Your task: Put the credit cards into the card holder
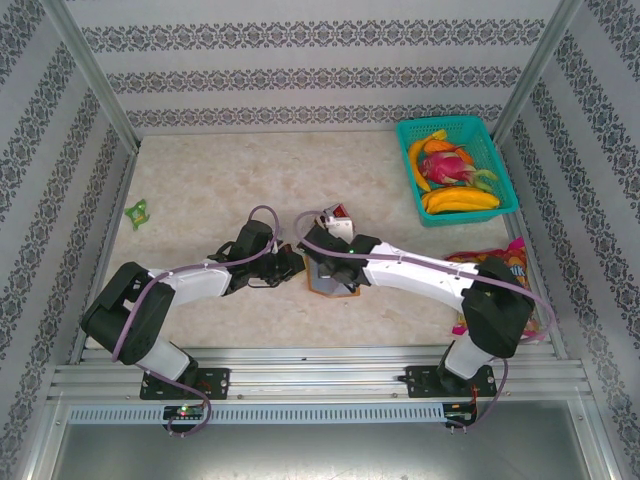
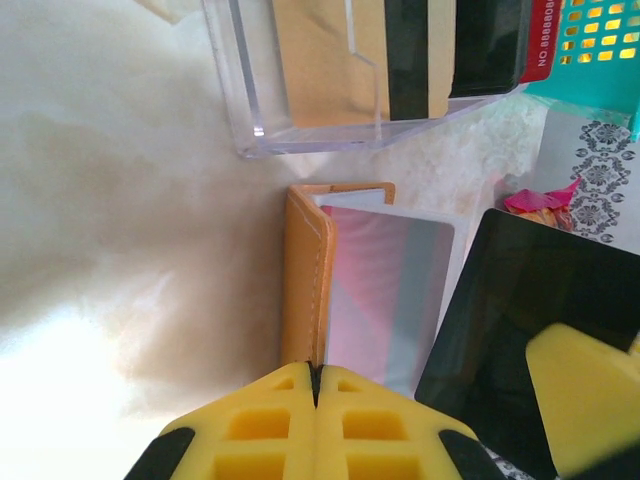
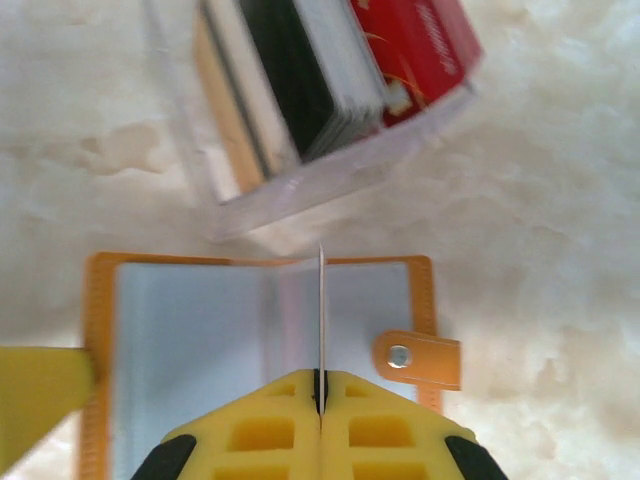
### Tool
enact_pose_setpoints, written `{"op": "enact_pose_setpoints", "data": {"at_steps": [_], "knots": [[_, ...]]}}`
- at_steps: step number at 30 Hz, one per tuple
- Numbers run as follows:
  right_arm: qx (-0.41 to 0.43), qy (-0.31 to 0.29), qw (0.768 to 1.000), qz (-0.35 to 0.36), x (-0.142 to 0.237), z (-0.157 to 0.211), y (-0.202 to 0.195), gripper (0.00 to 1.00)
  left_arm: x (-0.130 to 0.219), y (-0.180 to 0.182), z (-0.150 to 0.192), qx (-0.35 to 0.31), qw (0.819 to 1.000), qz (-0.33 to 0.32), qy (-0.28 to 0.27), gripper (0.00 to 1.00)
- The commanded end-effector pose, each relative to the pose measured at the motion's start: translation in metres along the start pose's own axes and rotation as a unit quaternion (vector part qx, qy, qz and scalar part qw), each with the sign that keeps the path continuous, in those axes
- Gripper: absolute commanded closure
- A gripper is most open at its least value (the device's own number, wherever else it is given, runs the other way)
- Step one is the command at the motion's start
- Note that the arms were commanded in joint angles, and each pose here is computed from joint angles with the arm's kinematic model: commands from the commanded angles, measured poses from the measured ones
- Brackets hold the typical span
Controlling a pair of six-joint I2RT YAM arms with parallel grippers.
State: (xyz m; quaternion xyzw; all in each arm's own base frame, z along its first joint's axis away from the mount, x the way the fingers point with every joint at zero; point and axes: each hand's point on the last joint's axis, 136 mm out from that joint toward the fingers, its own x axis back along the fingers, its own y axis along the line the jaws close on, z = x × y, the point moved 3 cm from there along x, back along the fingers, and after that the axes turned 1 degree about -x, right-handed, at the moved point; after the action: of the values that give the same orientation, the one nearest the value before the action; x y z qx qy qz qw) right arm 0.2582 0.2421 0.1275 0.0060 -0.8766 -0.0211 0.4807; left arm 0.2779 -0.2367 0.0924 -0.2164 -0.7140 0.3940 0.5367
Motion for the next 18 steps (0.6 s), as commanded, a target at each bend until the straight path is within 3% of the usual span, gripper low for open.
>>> {"op": "enact_pose_setpoints", "data": {"at_steps": [1,5,8,11,18], "knots": [[-0.028,0.021,0.999,-0.04,-0.006,0.007,-0.012,1.0,0.003,0.015,0.002,-0.01,0.999,-0.031,-0.004,1.0],[-0.086,0.033,0.977,-0.193,-0.007,0.003,0.007,1.0,-0.002,0.027,0.005,-0.017,0.998,-0.052,0.005,1.0],[-0.117,0.045,0.958,-0.256,-0.008,0.0,0.015,1.0,-0.006,0.036,0.007,-0.017,0.998,-0.065,0.01,1.0],[-0.115,0.051,0.95,-0.286,-0.011,0.001,0.023,1.0,-0.011,0.045,0.008,-0.016,0.997,-0.079,0.016,1.0],[-0.135,0.082,0.949,-0.272,-0.035,0.018,0.006,1.0,-0.013,0.053,0.008,-0.022,0.994,-0.103,0.021,1.0]]}}
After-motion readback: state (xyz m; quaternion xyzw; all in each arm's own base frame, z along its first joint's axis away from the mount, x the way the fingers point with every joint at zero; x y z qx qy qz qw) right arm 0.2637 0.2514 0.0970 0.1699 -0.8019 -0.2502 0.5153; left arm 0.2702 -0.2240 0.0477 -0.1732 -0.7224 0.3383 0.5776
